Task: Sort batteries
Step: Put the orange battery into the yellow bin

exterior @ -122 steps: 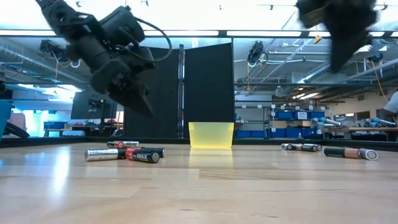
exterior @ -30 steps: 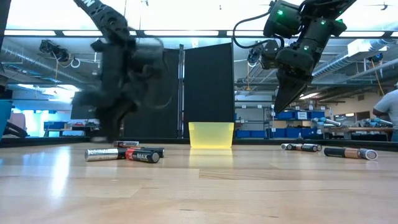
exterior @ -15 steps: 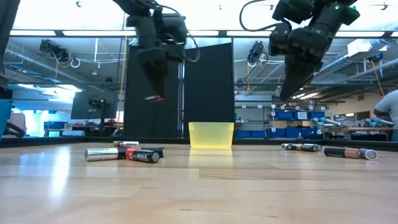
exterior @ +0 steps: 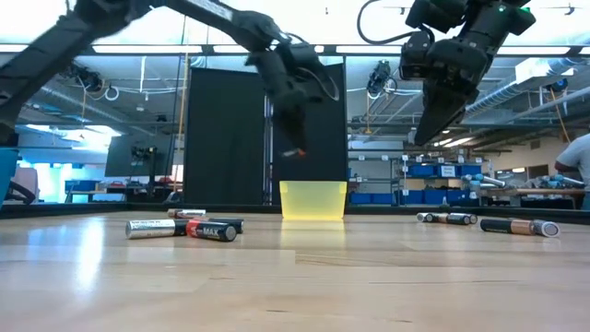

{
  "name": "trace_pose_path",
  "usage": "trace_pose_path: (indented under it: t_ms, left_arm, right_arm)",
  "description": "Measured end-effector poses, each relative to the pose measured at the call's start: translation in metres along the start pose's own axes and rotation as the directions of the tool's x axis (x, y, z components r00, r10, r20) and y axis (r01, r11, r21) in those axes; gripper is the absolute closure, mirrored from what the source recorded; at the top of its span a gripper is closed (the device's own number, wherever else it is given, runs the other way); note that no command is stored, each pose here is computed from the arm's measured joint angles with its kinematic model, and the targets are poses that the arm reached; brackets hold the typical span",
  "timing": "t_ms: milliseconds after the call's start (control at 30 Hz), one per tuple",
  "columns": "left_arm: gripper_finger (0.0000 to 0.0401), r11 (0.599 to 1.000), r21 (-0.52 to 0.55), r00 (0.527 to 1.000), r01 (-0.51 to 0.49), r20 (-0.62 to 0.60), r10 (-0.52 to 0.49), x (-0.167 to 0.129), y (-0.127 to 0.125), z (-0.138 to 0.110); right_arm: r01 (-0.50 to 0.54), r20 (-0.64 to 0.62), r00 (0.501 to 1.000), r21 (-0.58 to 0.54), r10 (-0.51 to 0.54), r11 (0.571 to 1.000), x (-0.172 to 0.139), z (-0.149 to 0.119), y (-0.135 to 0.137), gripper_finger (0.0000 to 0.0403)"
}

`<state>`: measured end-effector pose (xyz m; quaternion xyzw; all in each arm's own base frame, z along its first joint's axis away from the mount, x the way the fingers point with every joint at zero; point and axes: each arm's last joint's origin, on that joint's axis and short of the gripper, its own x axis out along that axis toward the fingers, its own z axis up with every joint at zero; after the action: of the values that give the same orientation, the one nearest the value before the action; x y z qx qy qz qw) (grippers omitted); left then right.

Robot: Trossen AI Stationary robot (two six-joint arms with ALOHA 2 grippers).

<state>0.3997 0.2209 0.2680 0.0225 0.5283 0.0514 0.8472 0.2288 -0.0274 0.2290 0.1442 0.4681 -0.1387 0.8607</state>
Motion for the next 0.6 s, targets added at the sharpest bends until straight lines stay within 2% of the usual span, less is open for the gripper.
trace_pose_path:
  t_ms: [100,267,500,600]
  left_arm:
    - [0.0356,1.000,0.012,1.000,0.014,-0.021,-0.014,0.018,0.009,0.006]
    - [0.0356,0.999,-0.021,0.996,0.050,-0.075,-0.051,0.051,0.027,0.002]
    - [0.0356,0.994,-0.036,0.991,0.102,-0.081,-0.105,0.075,0.039,-0.008]
    - [0.0356,0.994,-0.049,0.992,0.095,-0.078,-0.099,0.083,0.047,-0.012]
  right_arm:
    - [0.000,0.001,1.000,0.000,0.000,1.000,0.000,0.000,0.000,0.0343]
    - [0.006,0.010,1.000,0.000,-0.006,1.000,0.000,0.001,0.000,0.0342]
    - [0.016,0.013,1.000,-0.003,-0.016,1.000,0.000,0.001,0.000,0.0347]
    - [0.031,0.017,0.999,-0.007,-0.031,0.999,0.000,0.001,-0.001,0.0347]
